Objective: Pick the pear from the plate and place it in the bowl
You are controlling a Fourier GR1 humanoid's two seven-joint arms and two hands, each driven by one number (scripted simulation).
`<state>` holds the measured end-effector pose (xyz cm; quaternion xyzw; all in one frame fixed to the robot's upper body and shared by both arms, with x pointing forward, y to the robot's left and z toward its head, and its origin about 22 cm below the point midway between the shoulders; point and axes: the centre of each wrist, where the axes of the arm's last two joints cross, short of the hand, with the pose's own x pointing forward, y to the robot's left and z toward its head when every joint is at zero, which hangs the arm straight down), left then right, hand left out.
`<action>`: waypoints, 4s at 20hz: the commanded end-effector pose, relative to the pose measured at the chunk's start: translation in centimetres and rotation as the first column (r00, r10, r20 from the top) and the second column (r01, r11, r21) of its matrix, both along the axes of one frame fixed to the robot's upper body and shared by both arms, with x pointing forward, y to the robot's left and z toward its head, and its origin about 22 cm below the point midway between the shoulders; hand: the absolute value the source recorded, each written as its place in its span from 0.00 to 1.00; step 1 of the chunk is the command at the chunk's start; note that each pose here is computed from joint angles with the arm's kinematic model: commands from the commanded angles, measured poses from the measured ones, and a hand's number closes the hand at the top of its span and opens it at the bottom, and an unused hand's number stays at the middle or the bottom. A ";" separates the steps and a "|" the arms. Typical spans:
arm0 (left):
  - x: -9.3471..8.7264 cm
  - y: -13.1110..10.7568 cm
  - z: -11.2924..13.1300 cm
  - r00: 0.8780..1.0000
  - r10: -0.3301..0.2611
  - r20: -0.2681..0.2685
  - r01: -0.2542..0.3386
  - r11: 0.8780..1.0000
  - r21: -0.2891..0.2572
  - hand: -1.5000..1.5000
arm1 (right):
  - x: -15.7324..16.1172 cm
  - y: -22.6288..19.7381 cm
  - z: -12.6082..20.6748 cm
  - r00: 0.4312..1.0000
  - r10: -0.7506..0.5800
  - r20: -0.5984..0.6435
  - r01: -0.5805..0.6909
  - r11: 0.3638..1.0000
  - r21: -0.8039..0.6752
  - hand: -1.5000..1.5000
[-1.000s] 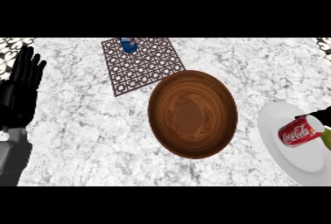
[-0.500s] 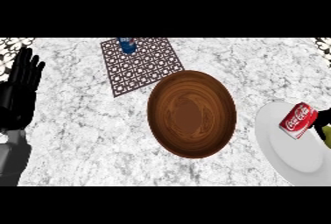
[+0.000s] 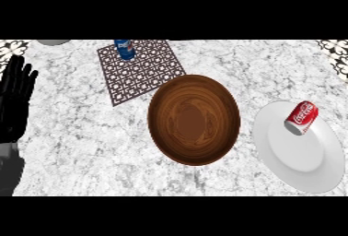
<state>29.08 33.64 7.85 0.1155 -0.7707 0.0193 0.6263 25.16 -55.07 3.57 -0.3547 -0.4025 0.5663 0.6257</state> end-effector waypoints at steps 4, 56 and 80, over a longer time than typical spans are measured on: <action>0.7 -0.9 1.1 1.000 0.025 0.012 -0.025 1.000 0.014 0.50 | -1.8 -2.6 3.0 0.957 -0.136 0.255 0.154 0.987 -0.049 1.00; 0.5 -1.0 -0.5 0.999 -0.032 0.019 0.032 0.999 0.006 0.50 | 5.1 42.0 12.4 0.961 0.081 0.265 -0.171 0.927 0.333 1.00; -0.1 -1.8 0.3 1.000 -0.010 0.015 0.010 1.000 -0.001 0.50 | 7.4 31.2 7.2 0.767 -0.544 0.341 -0.010 0.520 0.854 0.00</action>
